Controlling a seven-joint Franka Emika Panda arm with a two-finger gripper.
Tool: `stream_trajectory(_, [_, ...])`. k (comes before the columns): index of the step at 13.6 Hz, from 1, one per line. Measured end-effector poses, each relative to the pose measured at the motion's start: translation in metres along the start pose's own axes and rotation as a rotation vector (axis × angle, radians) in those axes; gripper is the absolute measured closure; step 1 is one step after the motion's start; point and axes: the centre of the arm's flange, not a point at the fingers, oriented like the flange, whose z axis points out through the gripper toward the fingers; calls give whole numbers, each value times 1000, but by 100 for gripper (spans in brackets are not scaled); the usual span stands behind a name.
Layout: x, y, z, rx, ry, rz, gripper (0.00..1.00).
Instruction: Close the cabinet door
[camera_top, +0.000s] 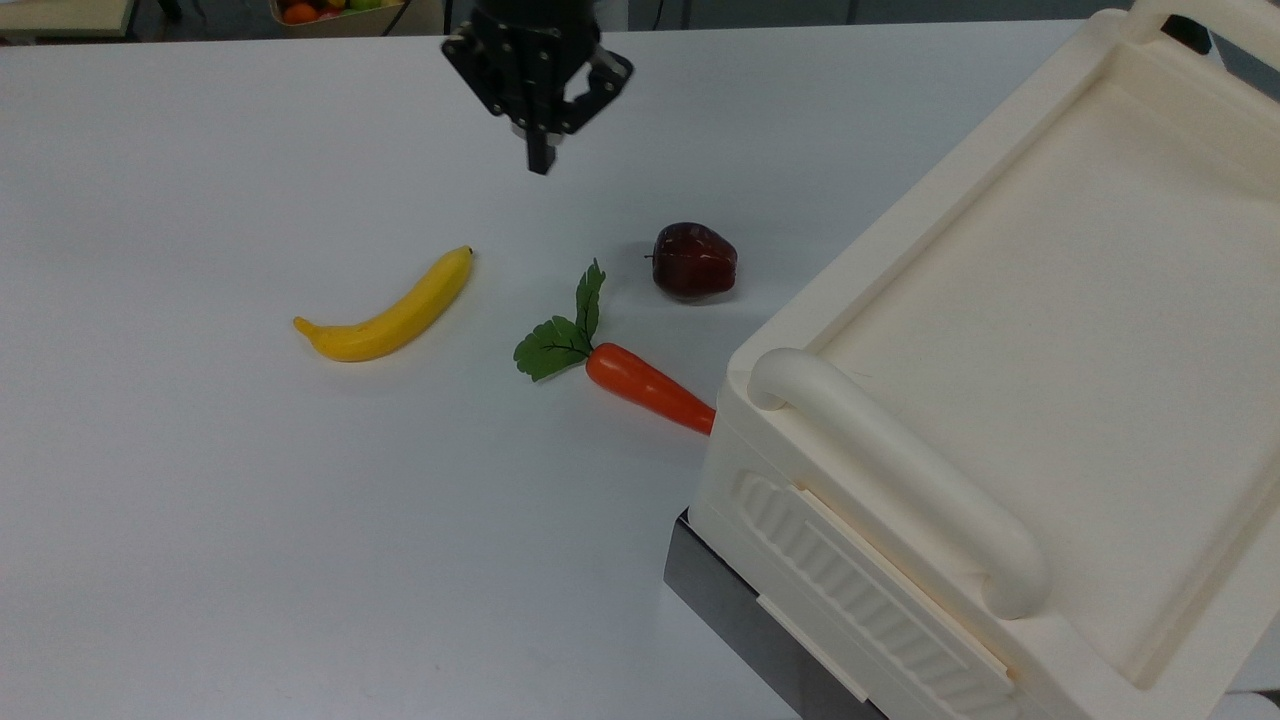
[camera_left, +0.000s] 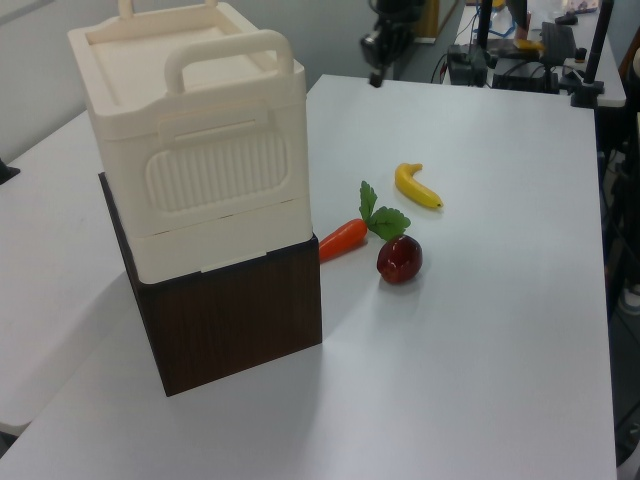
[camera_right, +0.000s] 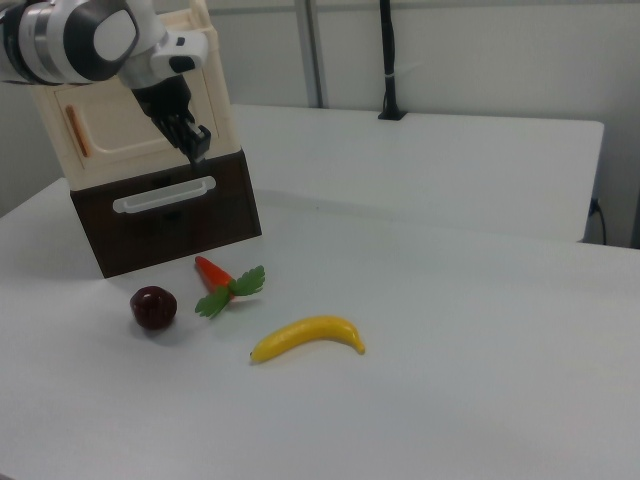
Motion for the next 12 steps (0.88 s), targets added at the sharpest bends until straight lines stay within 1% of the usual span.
stream_trajectory(2, [-13, 33, -2, -48, -95, -125, 99])
stream_trajectory(5, [-26, 63, -3, -83, -193, -234, 99])
stream_trajectory(7, [-29, 68, 4, -104, -214, -256, 99])
stream_trajectory(9, [-30, 70, 6, -106, -218, -253, 97])
stream_trajectory(10, [-29, 72, 5, -106, -217, -250, 85])
stream_trajectory(11, [-29, 73, 5, -106, -216, -249, 75])
stream_trajectory(12, [-29, 74, 4, -106, -215, -246, 59])
